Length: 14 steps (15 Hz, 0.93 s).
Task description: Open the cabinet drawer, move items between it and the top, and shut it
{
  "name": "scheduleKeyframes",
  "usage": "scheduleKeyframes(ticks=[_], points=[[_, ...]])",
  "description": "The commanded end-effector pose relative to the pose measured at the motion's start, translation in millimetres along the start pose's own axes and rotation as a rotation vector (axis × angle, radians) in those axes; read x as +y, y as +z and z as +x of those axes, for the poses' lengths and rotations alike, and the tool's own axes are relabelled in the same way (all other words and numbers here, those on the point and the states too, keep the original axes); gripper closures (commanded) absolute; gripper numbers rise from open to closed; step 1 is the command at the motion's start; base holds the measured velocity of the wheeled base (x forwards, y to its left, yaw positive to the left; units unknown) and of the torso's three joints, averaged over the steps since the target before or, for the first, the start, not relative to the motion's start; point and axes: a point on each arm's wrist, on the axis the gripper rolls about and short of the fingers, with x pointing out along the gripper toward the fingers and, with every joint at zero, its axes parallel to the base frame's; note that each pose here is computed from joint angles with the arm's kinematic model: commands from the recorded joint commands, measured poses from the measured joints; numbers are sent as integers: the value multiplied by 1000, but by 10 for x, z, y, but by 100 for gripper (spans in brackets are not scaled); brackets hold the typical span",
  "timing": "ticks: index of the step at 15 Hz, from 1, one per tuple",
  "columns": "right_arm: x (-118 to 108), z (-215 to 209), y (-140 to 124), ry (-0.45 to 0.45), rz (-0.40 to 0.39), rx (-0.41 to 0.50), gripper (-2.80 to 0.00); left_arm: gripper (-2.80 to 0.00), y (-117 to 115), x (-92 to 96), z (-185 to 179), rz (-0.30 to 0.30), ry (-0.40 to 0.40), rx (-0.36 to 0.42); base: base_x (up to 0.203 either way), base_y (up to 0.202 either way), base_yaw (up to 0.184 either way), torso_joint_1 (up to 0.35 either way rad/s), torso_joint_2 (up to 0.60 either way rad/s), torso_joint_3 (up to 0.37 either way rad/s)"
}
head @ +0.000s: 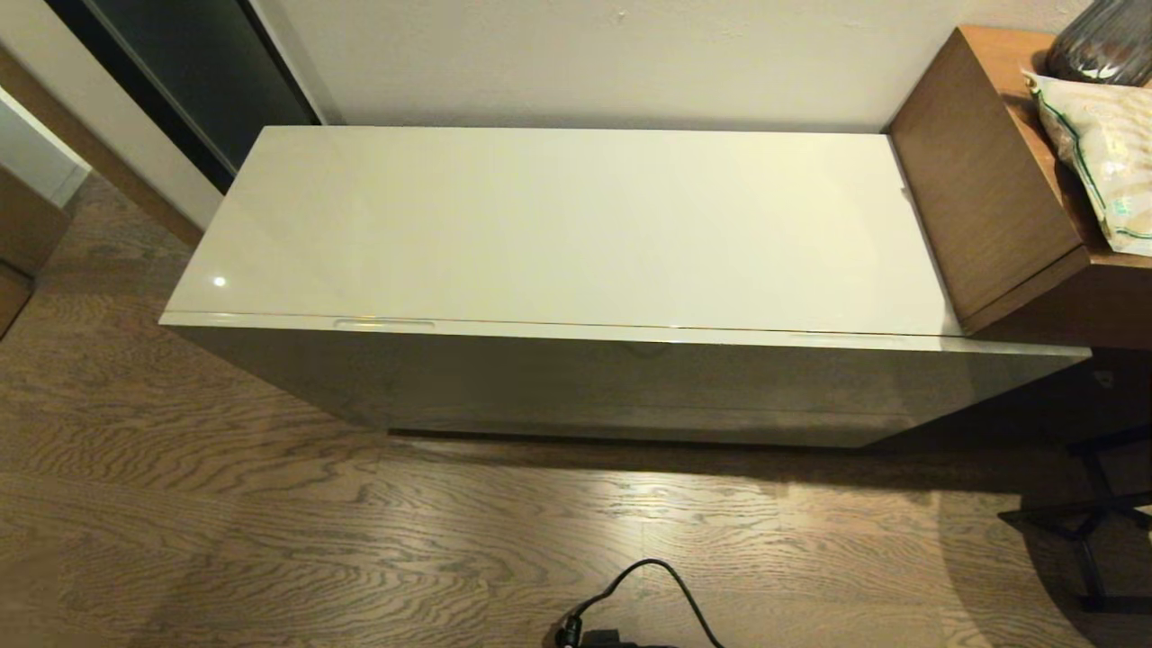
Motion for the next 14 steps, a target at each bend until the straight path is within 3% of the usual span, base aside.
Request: scheduleKeyframes(ticks=[1, 4, 7, 8, 9, 10, 12, 14], points=[[0, 0, -2, 1, -1, 1, 0, 0, -359, -26, 96, -1, 29, -9, 0, 0, 0, 0, 0, 0], [0, 0, -2, 1, -1, 1, 0, 0, -388, -16, 369, 21, 28, -25, 0, 0, 0, 0, 0, 0], [0, -1, 2, 1, -1, 0, 0, 0, -678, 16, 542, 46, 32, -70, 0, 0, 0, 0, 0, 0], [0, -2, 2, 1, -1, 0, 0, 0, -785, 19, 579, 82, 23, -132, 0, 0, 0, 0, 0, 0], [0, 0, -1, 1, -1, 1, 0, 0, -800, 7, 641, 172, 23, -207, 0, 0, 0, 0, 0, 0], [0, 0, -2, 1, -2, 1, 0, 0, -706, -11, 668, 208, 21, -314, 0, 0, 0, 0, 0, 0], [1, 0, 0, 4, -4, 0, 0, 0, -537, -59, 791, 199, -4, -487, 0, 0, 0, 0, 0, 0], [1, 0, 0, 5, -4, 0, 0, 0, -463, -111, 1025, 168, -17, -594, 0, 0, 0, 0, 0, 0]])
